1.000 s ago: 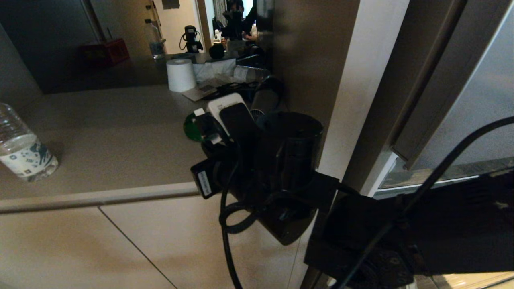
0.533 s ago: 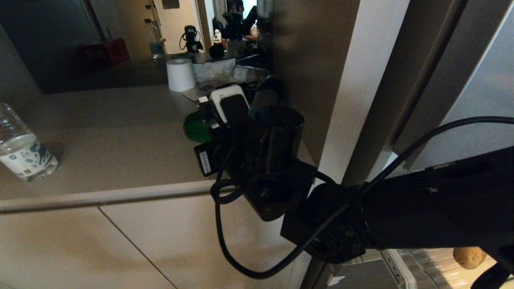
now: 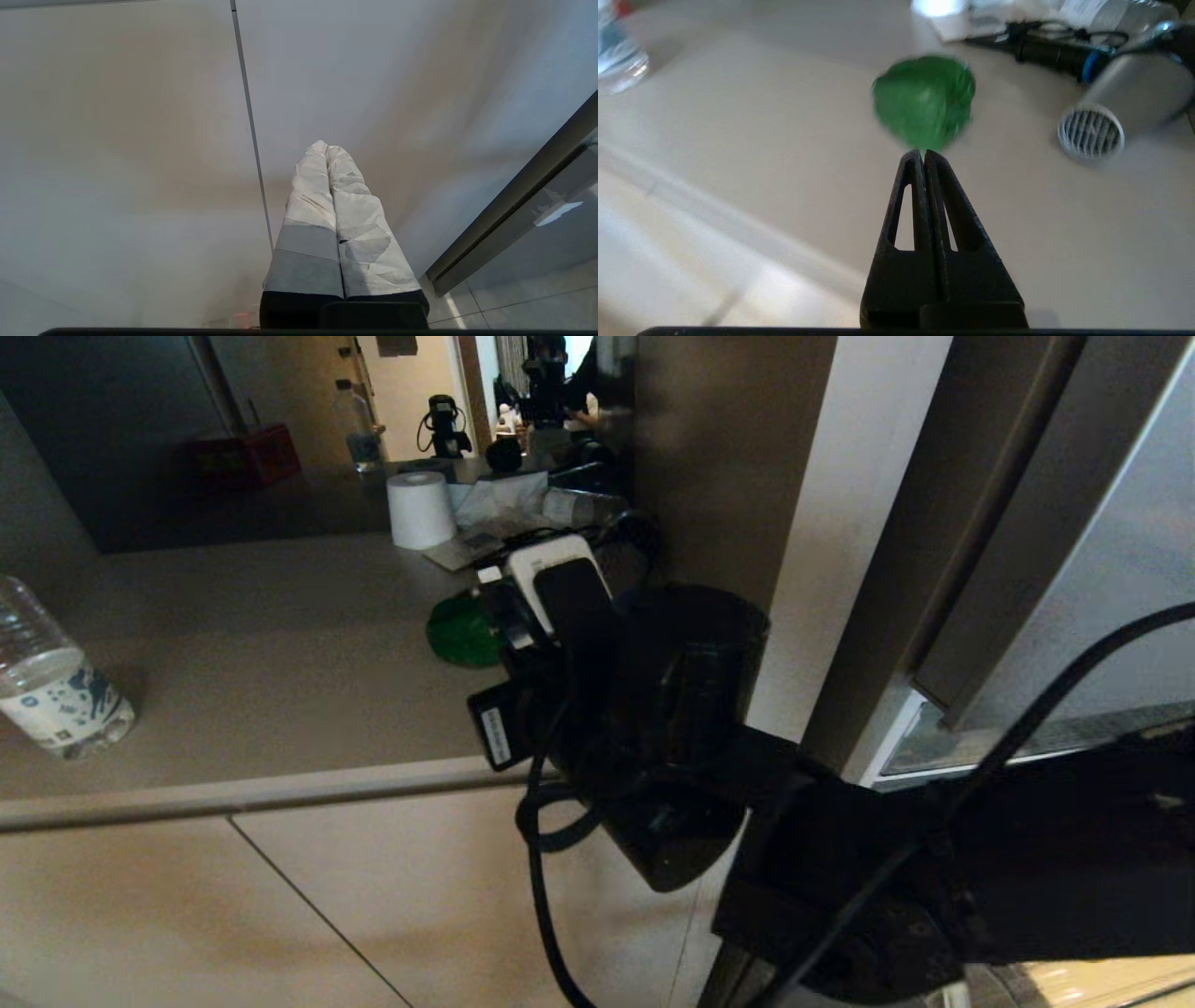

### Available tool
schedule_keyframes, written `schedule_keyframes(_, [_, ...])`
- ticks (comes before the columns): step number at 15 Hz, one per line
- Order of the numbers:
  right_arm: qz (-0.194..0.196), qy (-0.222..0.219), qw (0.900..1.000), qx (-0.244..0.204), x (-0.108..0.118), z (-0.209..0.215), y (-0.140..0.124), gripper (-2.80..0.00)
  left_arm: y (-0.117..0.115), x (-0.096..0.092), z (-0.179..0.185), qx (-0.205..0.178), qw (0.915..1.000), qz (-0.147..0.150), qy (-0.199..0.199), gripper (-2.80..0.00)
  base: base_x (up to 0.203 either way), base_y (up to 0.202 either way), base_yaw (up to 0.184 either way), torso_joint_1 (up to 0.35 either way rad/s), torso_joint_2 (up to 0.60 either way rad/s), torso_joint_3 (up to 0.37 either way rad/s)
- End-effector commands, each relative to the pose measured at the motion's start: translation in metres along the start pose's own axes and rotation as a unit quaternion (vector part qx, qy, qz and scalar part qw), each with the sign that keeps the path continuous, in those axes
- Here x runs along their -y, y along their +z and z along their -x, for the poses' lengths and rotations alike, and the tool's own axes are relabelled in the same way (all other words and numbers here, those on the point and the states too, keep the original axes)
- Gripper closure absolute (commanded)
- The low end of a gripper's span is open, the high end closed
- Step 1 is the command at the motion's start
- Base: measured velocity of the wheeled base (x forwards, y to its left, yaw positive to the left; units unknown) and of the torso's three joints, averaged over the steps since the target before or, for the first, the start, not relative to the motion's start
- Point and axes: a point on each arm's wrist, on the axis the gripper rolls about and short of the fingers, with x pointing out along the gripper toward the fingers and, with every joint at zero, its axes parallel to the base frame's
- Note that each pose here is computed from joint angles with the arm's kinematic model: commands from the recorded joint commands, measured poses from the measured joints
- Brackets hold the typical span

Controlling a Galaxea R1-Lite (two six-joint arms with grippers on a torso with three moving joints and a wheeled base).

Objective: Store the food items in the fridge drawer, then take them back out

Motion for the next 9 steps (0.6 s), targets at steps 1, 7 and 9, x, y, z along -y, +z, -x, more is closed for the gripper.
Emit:
schedule_keyframes(1, [-0.004, 0.014, 1.0, 0.005, 0.011, 0.046, 0.023, 0.0, 0.0, 0.0, 0.0, 0.0, 1.0, 0.0, 0.0, 0.0, 0.0, 0.0, 0.0, 0.0, 0.0, 0.0])
schedule_keyframes(7, [0.025, 0.034, 0.998, -0.055, 0.035, 0.117, 0.0, 0.0, 0.0, 0.0, 0.0, 0.0, 1.0, 0.0, 0.0, 0.0, 0.0, 0.0, 0.0, 0.0, 0.0, 0.0])
schedule_keyframes(9, [0.036, 0.032, 0.996, -0.08, 0.043, 0.135, -0.014, 0.0, 0.0, 0.0, 0.0, 0.0, 1.0, 0.0, 0.0, 0.0, 0.0, 0.0, 0.0, 0.0, 0.0, 0.0])
